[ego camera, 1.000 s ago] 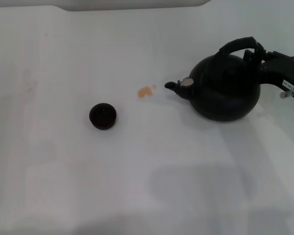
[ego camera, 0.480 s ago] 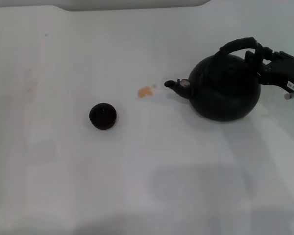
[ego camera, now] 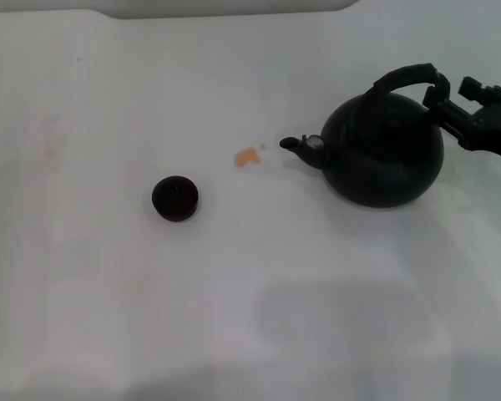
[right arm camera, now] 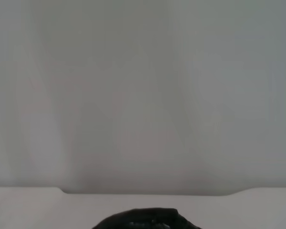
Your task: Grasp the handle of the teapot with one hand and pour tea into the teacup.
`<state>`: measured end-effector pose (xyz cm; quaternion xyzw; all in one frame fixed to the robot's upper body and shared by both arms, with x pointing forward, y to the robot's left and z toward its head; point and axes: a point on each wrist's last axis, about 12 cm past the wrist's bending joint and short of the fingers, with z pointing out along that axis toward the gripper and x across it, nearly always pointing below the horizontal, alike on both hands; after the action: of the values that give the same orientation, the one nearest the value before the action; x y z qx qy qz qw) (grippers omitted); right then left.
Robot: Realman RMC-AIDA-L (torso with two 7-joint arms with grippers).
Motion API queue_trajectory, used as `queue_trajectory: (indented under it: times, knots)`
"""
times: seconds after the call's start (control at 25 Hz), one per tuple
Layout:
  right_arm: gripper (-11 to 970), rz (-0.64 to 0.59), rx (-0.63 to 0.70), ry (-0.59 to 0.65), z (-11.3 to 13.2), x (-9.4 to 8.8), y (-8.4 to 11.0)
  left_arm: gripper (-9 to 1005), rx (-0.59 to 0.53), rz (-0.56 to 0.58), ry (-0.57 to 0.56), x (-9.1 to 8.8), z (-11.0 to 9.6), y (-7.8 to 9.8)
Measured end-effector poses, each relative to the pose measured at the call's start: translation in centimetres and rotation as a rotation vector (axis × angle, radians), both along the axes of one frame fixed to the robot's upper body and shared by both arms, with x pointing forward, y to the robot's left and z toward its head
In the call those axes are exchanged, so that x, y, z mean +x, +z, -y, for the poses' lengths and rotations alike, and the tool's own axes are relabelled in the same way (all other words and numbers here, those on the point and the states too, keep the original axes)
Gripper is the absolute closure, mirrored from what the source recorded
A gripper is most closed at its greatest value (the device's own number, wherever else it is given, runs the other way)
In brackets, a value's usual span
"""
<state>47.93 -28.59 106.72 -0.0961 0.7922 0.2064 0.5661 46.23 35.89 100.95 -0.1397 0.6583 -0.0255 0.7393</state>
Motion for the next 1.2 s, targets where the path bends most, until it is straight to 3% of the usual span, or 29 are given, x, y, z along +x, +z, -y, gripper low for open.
queue_trajectory:
  times: [0.32, 0.6, 0.68, 0.92, 1.2]
  knots:
    - [268, 0.033, 0.075, 0.069, 1.3, -1.5, 0.2, 163, 0.002, 0.007, -0.006, 0.4, 0.1, 0.2]
    - [265, 0.134, 0.168, 0.020, 5.0, -2.8, -0.1, 164, 0.002, 0.009, -0.009, 0.5, 0.1, 0.2]
    - [266, 0.272, 0.245, -0.050, 6.7, -3.2, -0.3, 165, 0.002, 0.008, -0.009, 0.5, 0.1, 0.2]
    - [259, 0.426, 0.301, -0.190, 9.0, -3.8, -1.2, 164, -0.001, 0.002, -0.002, 0.1, 0.1, 0.0]
    - [246, 0.452, 0.121, -0.315, 10.0, -3.6, -2.5, 164, -0.002, 0.014, -0.004, 0.0, 0.2, 0.1]
